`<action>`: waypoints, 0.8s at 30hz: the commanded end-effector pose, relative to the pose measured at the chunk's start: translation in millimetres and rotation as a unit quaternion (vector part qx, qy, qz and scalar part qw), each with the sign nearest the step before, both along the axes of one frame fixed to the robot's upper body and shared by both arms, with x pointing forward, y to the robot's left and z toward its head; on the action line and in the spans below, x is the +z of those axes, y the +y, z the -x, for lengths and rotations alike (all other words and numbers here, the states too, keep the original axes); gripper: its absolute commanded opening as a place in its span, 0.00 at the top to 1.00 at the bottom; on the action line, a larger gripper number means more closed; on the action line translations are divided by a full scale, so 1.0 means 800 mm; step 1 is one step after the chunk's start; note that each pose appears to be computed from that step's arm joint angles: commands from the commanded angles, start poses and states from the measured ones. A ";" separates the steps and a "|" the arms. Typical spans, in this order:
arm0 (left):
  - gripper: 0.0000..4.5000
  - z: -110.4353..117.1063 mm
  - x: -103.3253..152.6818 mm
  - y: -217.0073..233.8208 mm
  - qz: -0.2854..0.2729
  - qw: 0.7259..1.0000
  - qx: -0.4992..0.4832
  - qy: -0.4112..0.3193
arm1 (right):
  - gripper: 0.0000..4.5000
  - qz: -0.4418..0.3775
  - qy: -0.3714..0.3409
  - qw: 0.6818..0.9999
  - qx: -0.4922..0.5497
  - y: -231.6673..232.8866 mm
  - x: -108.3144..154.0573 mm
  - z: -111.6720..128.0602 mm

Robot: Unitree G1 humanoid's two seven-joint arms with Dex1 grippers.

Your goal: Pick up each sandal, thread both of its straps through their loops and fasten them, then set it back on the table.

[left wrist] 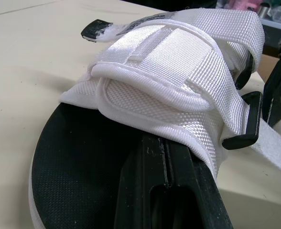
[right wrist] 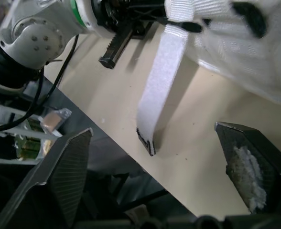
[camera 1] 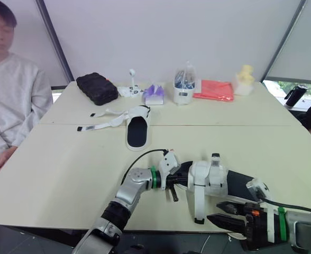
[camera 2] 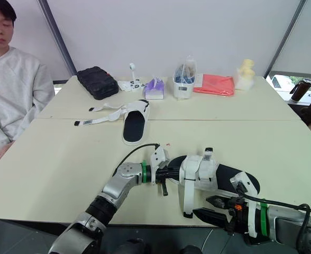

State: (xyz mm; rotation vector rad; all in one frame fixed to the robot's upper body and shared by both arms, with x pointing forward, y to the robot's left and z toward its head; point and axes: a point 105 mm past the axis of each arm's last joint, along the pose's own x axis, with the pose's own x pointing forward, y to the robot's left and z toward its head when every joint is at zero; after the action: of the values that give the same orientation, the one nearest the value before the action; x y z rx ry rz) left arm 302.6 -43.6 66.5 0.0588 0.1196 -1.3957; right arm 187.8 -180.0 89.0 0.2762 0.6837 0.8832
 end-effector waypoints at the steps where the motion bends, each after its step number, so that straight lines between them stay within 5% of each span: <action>1: 1.00 0.016 -0.036 -0.002 -0.039 0.998 -0.014 0.044 | 0.01 -0.022 -0.003 1.000 0.017 0.013 -0.001 -0.001; 5: 1.00 0.016 -0.037 -0.003 -0.038 0.998 -0.015 0.046 | 0.01 -0.050 0.018 0.998 0.039 0.036 -0.014 -0.001; 7: 1.00 0.016 -0.037 -0.003 -0.039 0.998 -0.013 0.045 | 0.12 -0.053 0.021 0.998 0.038 0.041 -0.023 -0.006; 15: 1.00 0.011 -0.037 -0.001 -0.038 0.998 -0.004 0.046 | 0.99 -0.089 -0.009 0.995 0.038 0.042 0.008 -0.011; 24: 1.00 0.009 -0.037 -0.002 -0.039 0.998 -0.006 0.046 | 0.99 -0.126 -0.041 0.987 0.096 0.071 0.055 0.005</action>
State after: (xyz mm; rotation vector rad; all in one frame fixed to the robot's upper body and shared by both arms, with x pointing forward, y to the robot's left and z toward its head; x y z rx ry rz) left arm 303.4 -45.4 66.3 0.0571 0.1227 -1.4007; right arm 190.9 -137.5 111.2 0.4012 0.5981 1.0559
